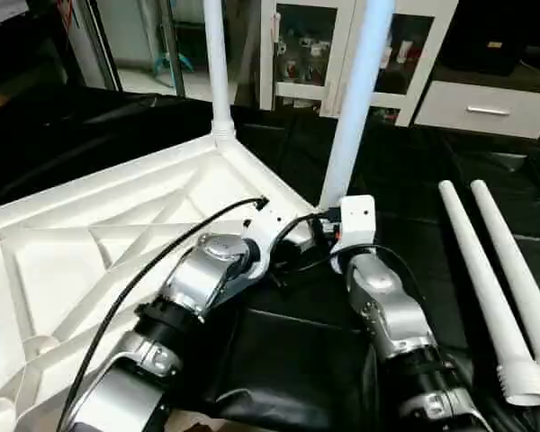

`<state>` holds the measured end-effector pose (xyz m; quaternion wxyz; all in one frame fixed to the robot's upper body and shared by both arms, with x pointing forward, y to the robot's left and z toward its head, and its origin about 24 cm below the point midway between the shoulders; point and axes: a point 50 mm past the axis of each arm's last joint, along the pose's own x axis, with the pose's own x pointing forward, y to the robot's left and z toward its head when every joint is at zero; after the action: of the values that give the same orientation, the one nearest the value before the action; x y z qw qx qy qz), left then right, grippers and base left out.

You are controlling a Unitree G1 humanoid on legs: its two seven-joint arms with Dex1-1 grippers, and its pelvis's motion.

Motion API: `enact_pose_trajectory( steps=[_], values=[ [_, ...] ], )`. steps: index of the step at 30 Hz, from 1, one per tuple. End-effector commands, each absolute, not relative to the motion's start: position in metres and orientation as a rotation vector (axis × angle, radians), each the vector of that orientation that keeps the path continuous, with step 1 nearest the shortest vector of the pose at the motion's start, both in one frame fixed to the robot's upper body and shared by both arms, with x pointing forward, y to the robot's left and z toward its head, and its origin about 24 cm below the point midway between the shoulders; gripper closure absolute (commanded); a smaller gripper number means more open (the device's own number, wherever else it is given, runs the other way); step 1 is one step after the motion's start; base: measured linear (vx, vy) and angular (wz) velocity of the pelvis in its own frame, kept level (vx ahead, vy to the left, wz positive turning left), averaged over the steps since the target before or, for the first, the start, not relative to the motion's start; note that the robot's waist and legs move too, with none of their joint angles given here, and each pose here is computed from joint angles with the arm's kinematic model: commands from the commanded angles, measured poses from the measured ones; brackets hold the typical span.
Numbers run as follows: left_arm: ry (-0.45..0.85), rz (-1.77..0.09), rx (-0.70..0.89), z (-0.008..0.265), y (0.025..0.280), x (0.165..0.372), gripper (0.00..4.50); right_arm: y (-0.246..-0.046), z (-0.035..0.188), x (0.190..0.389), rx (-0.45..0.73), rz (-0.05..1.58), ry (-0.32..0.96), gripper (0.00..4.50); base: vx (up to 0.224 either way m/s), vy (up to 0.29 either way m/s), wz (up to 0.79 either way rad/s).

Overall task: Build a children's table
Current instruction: Rotate leg to tighten

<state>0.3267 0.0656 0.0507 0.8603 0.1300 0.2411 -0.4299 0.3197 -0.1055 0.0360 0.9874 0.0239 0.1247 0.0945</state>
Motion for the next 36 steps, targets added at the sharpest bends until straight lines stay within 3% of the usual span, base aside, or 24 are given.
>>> enact_pose_trajectory(
  steps=[1, 3, 10, 12, 15, 30, 36],
  values=[
    [0.554, -0.896, 0.278, 0.038, 0.079, 0.32, 4.5, -0.127, 0.045, 0.32, 0.05, 0.16, 0.222, 1.03, 0.0, 0.0, 0.0],
    [0.561, -0.913, 0.294, 0.037, 0.083, 0.317, 4.5, -0.137, 0.05, 0.319, 0.049, 0.187, 0.212, 0.7, 0.0, 0.0, 0.0],
    [0.592, -1.001, 0.299, 0.035, 0.089, 0.303, 4.5, -0.148, 0.056, 0.306, 0.008, 0.486, 0.249, 0.66, 0.0, 0.0, 0.0],
    [0.614, -1.078, 0.311, 0.034, 0.091, 0.292, 4.5, -0.154, 0.06, 0.292, -0.037, 0.716, 0.273, 0.66, 0.0, 0.0, 0.0],
    [0.629, -1.19, 0.33, 0.036, 0.094, 0.279, 4.5, -0.165, 0.063, 0.278, -0.095, 0.909, 0.326, 0.66, 0.0, 0.0, 0.0],
    [0.647, -1.261, 0.343, 0.041, 0.099, 0.269, 4.5, -0.169, 0.064, 0.277, -0.11, 1.045, 0.353, 0.66, 0.0, 0.0, 0.0],
    [0.651, -1.26, 0.345, 0.042, 0.1, 0.269, 4.5, -0.168, 0.06, 0.274, -0.118, 1.069, 0.371, 1.25, 0.0, 0.0, 0.0]
  ],
)
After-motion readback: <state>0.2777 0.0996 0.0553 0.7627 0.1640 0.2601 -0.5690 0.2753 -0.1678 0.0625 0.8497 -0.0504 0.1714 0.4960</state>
